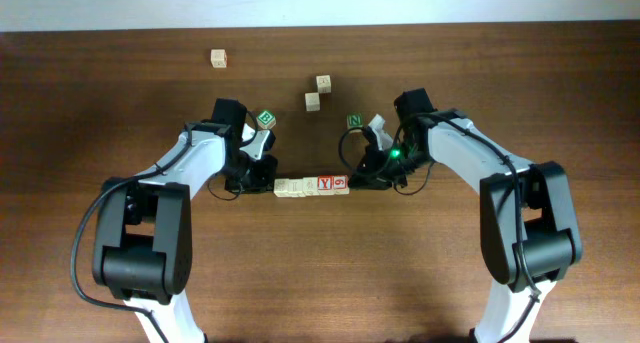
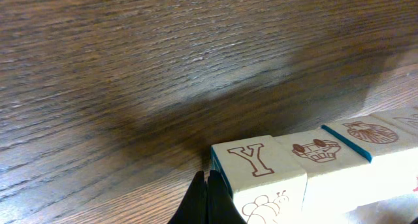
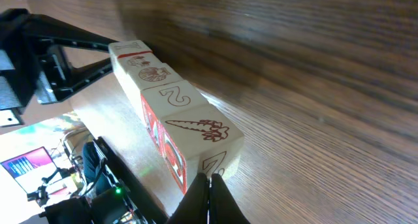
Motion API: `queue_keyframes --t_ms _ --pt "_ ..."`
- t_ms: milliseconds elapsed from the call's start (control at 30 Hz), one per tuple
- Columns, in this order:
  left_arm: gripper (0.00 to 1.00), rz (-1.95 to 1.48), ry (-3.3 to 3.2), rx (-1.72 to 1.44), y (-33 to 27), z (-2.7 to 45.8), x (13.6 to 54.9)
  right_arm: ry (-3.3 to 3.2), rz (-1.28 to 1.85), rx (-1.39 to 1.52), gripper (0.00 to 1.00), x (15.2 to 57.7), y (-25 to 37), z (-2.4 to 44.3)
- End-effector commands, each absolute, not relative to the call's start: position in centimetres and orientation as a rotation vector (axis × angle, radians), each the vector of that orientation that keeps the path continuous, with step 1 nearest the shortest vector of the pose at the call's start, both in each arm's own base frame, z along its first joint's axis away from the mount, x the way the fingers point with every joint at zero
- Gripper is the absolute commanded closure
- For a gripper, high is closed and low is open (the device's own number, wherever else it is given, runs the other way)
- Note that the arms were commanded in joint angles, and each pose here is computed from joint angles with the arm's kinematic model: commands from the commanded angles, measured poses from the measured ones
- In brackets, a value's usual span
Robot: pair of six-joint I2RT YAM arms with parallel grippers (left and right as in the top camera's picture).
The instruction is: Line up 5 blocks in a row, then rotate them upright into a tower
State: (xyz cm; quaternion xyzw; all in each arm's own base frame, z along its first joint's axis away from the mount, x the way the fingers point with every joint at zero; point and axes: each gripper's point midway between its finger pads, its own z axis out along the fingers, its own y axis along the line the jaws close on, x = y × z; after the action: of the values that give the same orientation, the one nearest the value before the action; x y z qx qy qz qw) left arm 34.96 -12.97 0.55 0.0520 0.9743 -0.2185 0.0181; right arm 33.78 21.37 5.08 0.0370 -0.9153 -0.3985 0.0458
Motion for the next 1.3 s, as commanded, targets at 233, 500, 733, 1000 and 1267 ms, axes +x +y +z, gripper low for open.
queue_keyframes --t_ms 233,500,733,1000,1267 --pt "1.0 -0.822 3.015 0.183 -15.1 1.0 34.2 -2.784 -1.362 0.312 0.95 33.5 25.0 9.6" --pt "1.0 -0.821 3.015 0.182 -15.0 1.0 34.2 -2.79 -1.37 0.343 0.95 33.2 25.8 10.5" --pt "1.0 -0.822 3.015 0.182 -15.0 1.0 34.2 -2.813 -1.337 0.36 0.96 33.2 26.3 10.2" --pt "1.0 -0.777 3.023 0.181 -14.6 0.8 34.3 -2.871 -1.238 0.27 0.96 34.0 24.6 9.7" --pt "1.0 -0.651 3.047 0.116 -13.4 0.1 34.7 -3.06 -0.37 -0.317 0.96 35.7 9.3 7.6"
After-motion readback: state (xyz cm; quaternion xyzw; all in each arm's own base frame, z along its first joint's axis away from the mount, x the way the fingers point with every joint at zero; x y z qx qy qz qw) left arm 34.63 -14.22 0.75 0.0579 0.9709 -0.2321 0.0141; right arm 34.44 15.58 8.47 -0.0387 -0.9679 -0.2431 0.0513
